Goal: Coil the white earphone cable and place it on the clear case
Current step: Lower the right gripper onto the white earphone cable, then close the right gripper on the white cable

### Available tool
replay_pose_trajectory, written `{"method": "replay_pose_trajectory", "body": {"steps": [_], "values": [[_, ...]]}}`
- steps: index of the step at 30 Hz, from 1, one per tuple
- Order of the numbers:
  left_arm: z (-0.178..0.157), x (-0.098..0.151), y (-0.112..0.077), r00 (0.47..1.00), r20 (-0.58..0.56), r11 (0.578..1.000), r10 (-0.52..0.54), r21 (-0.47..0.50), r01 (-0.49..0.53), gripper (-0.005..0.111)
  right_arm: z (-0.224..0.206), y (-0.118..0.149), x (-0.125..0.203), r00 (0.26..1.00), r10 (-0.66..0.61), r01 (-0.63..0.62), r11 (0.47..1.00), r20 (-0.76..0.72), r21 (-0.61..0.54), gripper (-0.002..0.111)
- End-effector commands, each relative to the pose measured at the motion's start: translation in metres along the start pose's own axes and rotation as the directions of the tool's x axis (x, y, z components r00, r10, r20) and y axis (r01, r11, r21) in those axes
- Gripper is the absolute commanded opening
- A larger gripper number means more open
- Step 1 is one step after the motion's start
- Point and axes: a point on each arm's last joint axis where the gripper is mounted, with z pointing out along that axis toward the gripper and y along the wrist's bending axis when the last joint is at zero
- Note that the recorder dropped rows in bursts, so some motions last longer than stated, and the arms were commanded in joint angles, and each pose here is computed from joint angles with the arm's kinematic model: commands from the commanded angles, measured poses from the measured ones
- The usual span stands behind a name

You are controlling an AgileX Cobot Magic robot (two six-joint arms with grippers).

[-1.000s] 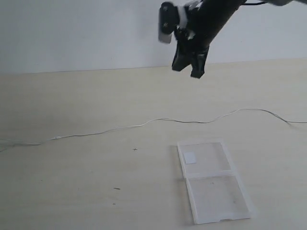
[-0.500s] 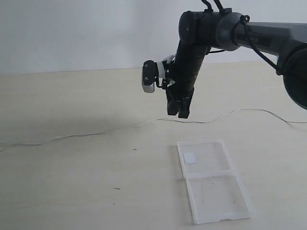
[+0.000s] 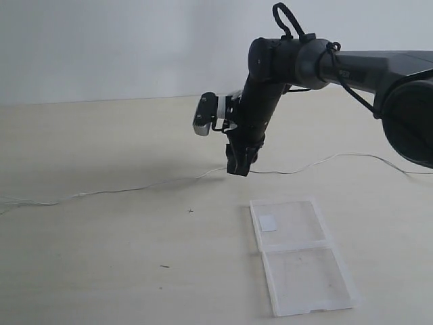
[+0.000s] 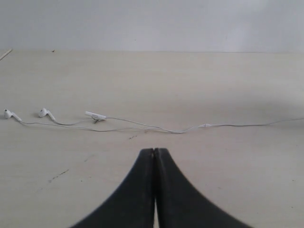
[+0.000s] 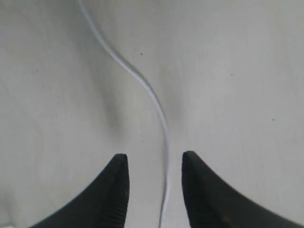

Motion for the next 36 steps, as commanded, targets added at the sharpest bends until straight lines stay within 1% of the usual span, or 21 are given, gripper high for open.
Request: {"method": "replay_pose_trajectory", "body": {"steps": [1, 5, 15, 22, 29, 36], "values": [[0.000, 0.000, 0.000, 1.000, 0.009, 1.000, -0.001, 0.001, 0.001, 0.000, -0.001, -0.004, 0.001, 0.999, 0.042, -0.041, 0.998, -0.017, 0.044, 0.038], [0.000, 0.000, 0.000, 1.000, 0.009, 1.000, -0.001, 0.001, 0.001, 0.000, 0.001, -0.004, 0.002, 0.998, 0.062, -0.060, 0.997, -0.025, 0.041, 0.038], [0.000, 0.000, 0.000, 1.000, 0.009, 1.000, -0.001, 0.001, 0.001, 0.000, 0.009, -0.003, 0.004, 0.997, 0.064, -0.063, 0.998, -0.035, 0.029, 0.038], [0.000, 0.000, 0.000, 1.000, 0.009, 1.000, -0.001, 0.001, 0.001, 0.000, 0.021, -0.002, 0.007, 0.995, 0.085, -0.084, 0.996, -0.050, 0.010, 0.038], [0.000, 0.000, 0.000, 1.000, 0.009, 1.000, -0.001, 0.001, 0.001, 0.000, 0.037, 0.003, 0.013, 0.991, 0.100, -0.104, 0.993, -0.086, -0.047, 0.038], [0.000, 0.000, 0.000, 1.000, 0.009, 1.000, -0.001, 0.001, 0.001, 0.000, 0.040, 0.004, 0.014, 0.990, 0.100, -0.106, 0.993, -0.096, -0.059, 0.028]]}}
